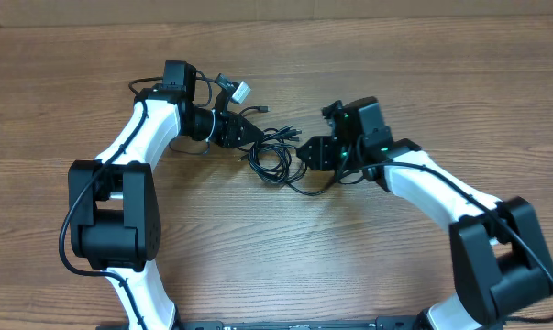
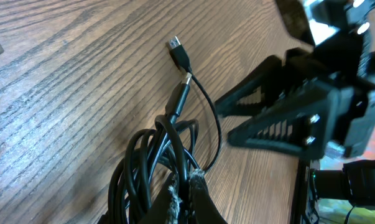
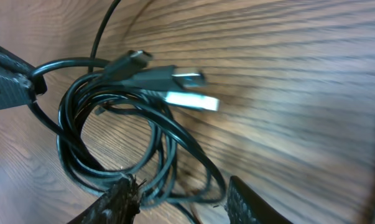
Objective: Untangle cables
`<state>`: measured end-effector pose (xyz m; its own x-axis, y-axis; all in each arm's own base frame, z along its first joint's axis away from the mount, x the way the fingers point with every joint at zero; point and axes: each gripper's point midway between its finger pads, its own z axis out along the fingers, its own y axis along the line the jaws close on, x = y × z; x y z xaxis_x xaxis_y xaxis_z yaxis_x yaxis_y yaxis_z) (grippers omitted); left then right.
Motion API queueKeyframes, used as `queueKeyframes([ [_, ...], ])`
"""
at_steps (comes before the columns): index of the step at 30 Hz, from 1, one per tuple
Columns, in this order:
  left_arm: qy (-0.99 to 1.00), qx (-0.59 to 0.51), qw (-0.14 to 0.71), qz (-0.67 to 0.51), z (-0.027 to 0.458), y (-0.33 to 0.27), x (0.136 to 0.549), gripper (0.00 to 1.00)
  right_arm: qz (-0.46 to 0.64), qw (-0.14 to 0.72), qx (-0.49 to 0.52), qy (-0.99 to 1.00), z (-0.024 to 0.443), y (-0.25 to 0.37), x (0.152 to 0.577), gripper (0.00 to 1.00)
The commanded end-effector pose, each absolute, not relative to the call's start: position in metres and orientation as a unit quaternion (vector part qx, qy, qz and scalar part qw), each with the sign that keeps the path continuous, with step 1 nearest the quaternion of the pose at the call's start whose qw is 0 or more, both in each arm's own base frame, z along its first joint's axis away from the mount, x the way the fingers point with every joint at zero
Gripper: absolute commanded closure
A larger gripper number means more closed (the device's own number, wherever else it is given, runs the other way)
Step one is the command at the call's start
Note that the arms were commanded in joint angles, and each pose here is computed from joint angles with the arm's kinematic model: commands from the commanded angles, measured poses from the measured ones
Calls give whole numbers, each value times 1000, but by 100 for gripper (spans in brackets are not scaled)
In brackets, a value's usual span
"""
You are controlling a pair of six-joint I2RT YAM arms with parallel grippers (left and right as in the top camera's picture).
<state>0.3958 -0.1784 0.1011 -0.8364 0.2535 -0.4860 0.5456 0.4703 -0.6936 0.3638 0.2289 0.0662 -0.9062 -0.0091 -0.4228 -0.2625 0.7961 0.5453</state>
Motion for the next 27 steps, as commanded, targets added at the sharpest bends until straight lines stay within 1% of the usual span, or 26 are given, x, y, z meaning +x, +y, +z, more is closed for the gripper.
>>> queueKeyframes([
  [1, 823, 260, 183, -471, 124, -186, 395, 96, 314, 207, -101, 921, 58, 242, 361, 55],
  [5, 823, 260, 183, -471, 124, -186, 395, 96, 318, 217, -113, 916, 57, 251, 363, 55],
  [10, 823, 260, 183, -471, 124, -186, 396, 96, 287, 241, -116, 920, 55, 244, 372, 57],
  [14, 823, 260, 183, -471, 124, -186, 395, 96, 286, 248, -116, 918, 56, 244, 375, 57],
  [17, 823, 260, 183, -471, 124, -186, 396, 96, 282, 260, -138, 913, 58, 245, 377, 56],
  [27, 823, 260, 184, -471, 124, -186, 396, 96, 278, 259, -143, 914, 53, 247, 375, 57],
])
